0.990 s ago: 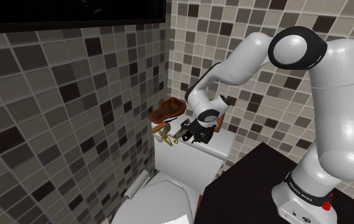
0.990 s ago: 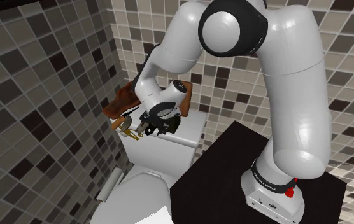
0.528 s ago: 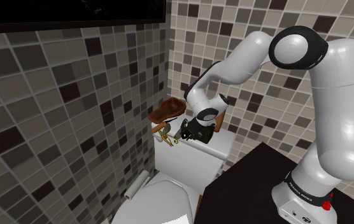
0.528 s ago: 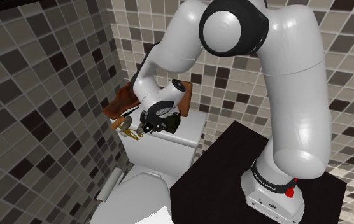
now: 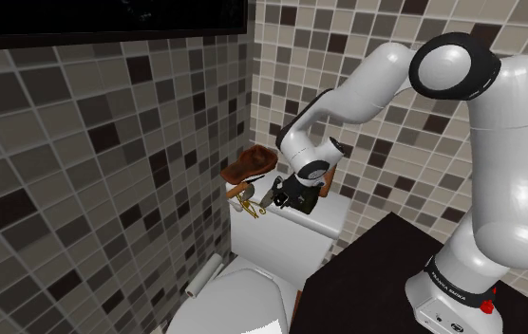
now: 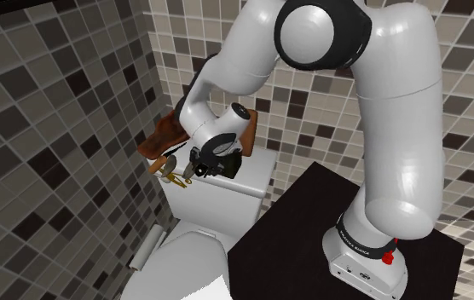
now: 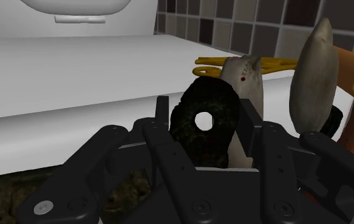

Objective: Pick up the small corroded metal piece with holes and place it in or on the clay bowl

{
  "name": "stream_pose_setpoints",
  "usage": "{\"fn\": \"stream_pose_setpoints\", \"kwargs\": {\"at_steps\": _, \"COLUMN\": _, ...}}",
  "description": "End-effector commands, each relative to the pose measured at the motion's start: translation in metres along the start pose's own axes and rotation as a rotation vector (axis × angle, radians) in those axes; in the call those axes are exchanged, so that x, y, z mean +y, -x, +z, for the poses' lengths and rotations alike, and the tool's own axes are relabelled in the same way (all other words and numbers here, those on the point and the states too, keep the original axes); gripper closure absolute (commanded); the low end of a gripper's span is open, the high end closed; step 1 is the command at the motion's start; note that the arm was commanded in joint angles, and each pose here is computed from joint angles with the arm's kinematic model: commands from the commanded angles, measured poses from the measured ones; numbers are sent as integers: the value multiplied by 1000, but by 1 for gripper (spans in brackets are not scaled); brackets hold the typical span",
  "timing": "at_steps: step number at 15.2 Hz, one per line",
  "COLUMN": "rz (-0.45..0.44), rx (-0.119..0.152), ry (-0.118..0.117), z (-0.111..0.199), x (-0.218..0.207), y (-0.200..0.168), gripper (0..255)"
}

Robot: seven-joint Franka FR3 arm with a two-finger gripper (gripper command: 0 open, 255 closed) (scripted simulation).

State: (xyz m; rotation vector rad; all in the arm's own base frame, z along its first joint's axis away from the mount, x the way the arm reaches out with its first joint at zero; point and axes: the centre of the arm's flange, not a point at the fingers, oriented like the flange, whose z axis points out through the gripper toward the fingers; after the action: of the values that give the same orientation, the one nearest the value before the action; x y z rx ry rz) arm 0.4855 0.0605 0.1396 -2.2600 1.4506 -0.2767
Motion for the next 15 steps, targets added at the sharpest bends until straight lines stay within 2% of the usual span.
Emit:
{"fn": "stream_pose_setpoints", "kwargs": {"at_steps": 1, "rz": 1, "rx": 0, "ry": 2, "z": -8, "x": -4, "y": 0, "gripper": 255}}
{"fn": "stream_pose_setpoints", "kwargs": {"at_steps": 15, "rz": 1, "rx": 0, "ry": 2, "z": -74, "x": -38, "y": 5, "gripper": 255}}
